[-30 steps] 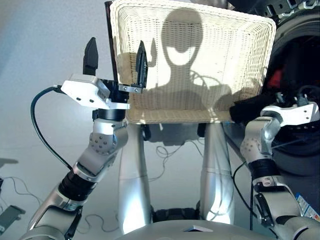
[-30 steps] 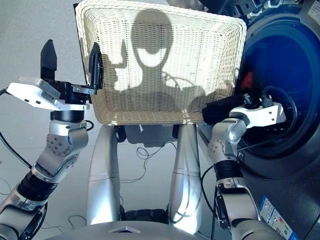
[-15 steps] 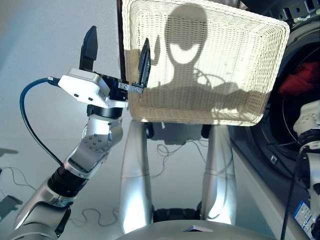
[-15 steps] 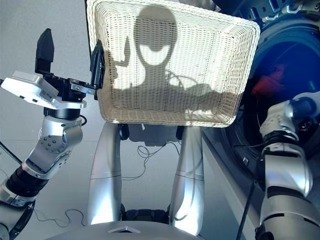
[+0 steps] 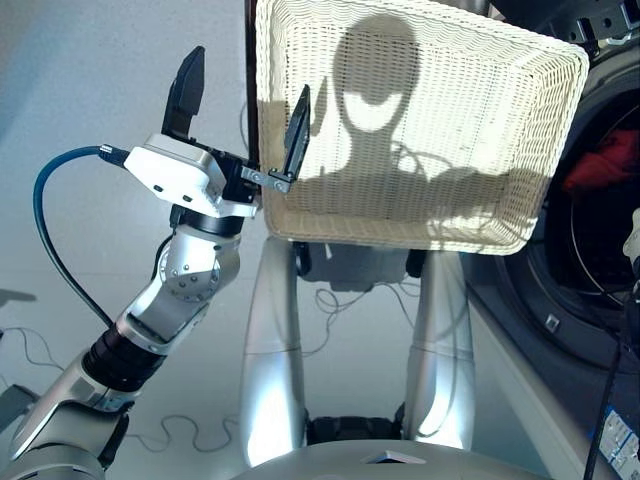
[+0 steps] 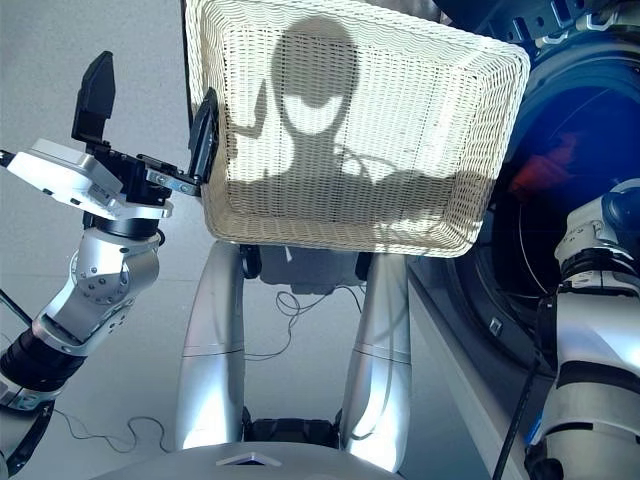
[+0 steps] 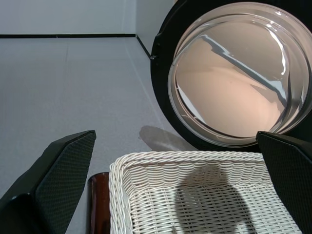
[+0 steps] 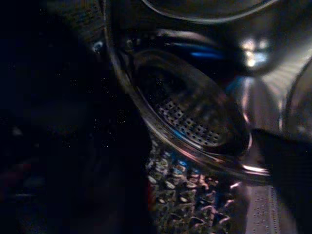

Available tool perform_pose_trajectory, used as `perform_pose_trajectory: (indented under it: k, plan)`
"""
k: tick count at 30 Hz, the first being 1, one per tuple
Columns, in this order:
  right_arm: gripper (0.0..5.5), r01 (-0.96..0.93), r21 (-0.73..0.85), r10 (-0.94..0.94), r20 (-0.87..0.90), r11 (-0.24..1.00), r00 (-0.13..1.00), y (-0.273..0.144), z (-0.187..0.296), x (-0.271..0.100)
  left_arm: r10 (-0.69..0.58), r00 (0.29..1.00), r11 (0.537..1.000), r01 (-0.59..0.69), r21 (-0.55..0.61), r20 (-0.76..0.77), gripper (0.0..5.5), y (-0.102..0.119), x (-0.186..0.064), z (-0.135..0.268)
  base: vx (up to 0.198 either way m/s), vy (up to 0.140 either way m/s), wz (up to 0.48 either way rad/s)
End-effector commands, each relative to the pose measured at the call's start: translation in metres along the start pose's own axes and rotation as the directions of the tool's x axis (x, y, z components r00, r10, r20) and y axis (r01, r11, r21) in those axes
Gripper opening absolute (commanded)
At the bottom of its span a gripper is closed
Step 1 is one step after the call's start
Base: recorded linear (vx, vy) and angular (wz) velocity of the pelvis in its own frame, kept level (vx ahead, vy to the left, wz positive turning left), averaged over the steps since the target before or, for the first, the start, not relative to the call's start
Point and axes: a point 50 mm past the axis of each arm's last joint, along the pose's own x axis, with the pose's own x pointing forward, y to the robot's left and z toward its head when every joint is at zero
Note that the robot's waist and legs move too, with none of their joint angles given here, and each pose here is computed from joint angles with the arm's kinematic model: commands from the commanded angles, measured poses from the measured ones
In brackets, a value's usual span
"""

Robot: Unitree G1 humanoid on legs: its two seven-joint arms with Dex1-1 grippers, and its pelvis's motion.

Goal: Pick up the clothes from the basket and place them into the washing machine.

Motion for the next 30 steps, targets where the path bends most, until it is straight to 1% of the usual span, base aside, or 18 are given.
perform_pose_trajectory:
  k: [1, 3, 5, 6, 8, 10, 12, 14, 16, 19, 21, 22, 24, 25, 26, 28, 29, 30]
  plan:
    - [5.5, 0.002, 0.051, -0.007, 0.097, 0.999, 0.995, -0.013, 0.013, 0.004, -0.001, 0.99, 0.993, 0.018, -0.118, 0.14, 5.5, -0.014, 0.001, 0.028, 0.0, 0.0, 0.0]
    - [5.5, -0.085, 0.06, 0.079, 0.092, 0.995, 0.993, 0.005, -0.004, -0.01, 0.016, 0.991, 0.992, 0.001, -0.126, 0.137, 5.5, -0.013, 0.002, 0.027, 0.0, 0.0, 0.0]
    - [5.5, -0.252, 0.082, 0.241, 0.128, 0.964, 0.962, 0.034, -0.019, -0.038, 0.037, 0.99, 0.991, -0.019, -0.129, 0.139, 5.5, -0.012, 0.002, 0.027, 0.0, 0.0, 0.0]
    - [5.5, -0.37, 0.105, 0.349, 0.178, 0.923, 0.92, 0.051, -0.024, -0.062, 0.057, 0.988, 0.991, -0.039, -0.128, 0.142, 5.5, -0.01, 0.002, 0.027, 0.0, 0.0, 0.0]
    - [5.5, -0.512, 0.161, 0.48, 0.199, 0.844, 0.854, 0.063, -0.04, -0.106, 0.079, 0.988, 0.991, -0.064, -0.119, 0.134, 5.5, -0.008, 0.0, 0.026, 0.0, 0.0, 0.0]
    - [5.5, -0.638, 0.175, 0.61, 0.189, 0.75, 0.769, 0.067, -0.056, -0.145, 0.096, 0.989, 0.989, -0.083, -0.118, 0.115, 5.5, -0.008, -0.002, 0.022, 0.097, 0.01, -0.048]
    - [5.5, -0.714, 0.141, 0.693, 0.176, 0.686, 0.7, 0.066, -0.066, -0.169, 0.102, 0.989, 0.99, -0.091, -0.112, 0.105, 5.5, -0.007, -0.003, 0.02, 0.047, 0.008, -0.019]
    - [5.5, -0.832, 0.036, 0.819, 0.156, 0.554, 0.552, 0.067, -0.074, -0.198, 0.099, 0.991, 0.992, -0.091, -0.086, 0.091, 5.5, -0.006, -0.005, 0.018, 0.0, 0.0, 0.0]
    - [5.5, -0.891, 0.009, 0.877, 0.173, 0.454, 0.448, 0.066, -0.072, -0.218, 0.097, 0.993, 0.993, -0.093, -0.066, 0.064, 5.5, -0.005, -0.009, 0.013, 0.0, 0.0, 0.0]
    - [5.5, -0.936, -0.084, 0.929, 0.181, 0.342, 0.323, 0.067, -0.072, -0.238, 0.107, 0.994, 0.994, -0.105, -0.042, 0.026, 5.5, -0.001, -0.015, 0.006, 0.0, 0.0, 0.0]
    - [5.5, -0.958, -0.159, 0.958, 0.205, 0.237, 0.203, 0.069, -0.068, -0.256, 0.12, 0.993, 0.991, -0.121, -0.057, -0.02, 5.5, -0.001, -0.02, -0.004, 0.0, 0.0, 0.0]
    - [5.5, -0.958, -0.159, 0.958, 0.204, 0.237, 0.203, 0.069, -0.068, -0.256, 0.12, 0.993, 0.991, -0.121, -0.057, -0.02, 5.5, -0.001, -0.02, -0.004, 0.0, 0.0, 0.0]
    - [5.5, -0.963, -0.242, 0.979, 0.194, 0.114, 0.067, 0.069, -0.066, -0.266, 0.102, 0.986, 0.992, -0.111, -0.065, -0.128, 5.5, -0.002, -0.032, -0.026, 0.0, 0.0, 0.0]
    - [5.5, -0.958, -0.279, 0.985, 0.17, 0.074, 0.026, 0.066, -0.069, -0.267, 0.119, 0.974, 0.988, -0.135, -0.075, -0.191, 5.5, -0.002, -0.041, -0.037, 0.0, 0.0, 0.0]
    - [5.5, -0.949, -0.309, 0.99, 0.138, 0.058, 0.015, 0.062, -0.074, -0.266, 0.109, 0.968, 0.988, -0.131, -0.084, -0.226, 5.5, -0.003, -0.046, -0.043, 0.073, 0.008, -0.02]
    - [5.5, -0.954, -0.297, 0.997, 0.076, 0.029, 0.007, 0.057, -0.085, -0.263, 0.123, 0.938, 0.978, -0.171, -0.124, -0.325, 5.5, -0.003, -0.061, -0.061, 0.076, 0.01, 0.012]
    - [5.5, -0.954, -0.297, 0.997, 0.076, 0.029, 0.007, 0.057, -0.085, -0.263, 0.123, 0.938, 0.978, -0.171, -0.124, -0.325, 5.5, -0.003, -0.061, -0.061, 0.114, -0.003, 0.027]
    - [5.5, -0.964, -0.263, 1.0, 0.013, 0.026, 0.024, 0.051, -0.097, -0.258, 0.13, 0.905, 0.971, -0.198, -0.13, -0.405, 5.5, 0.0, -0.072, -0.08, 0.121, -0.011, 0.012]
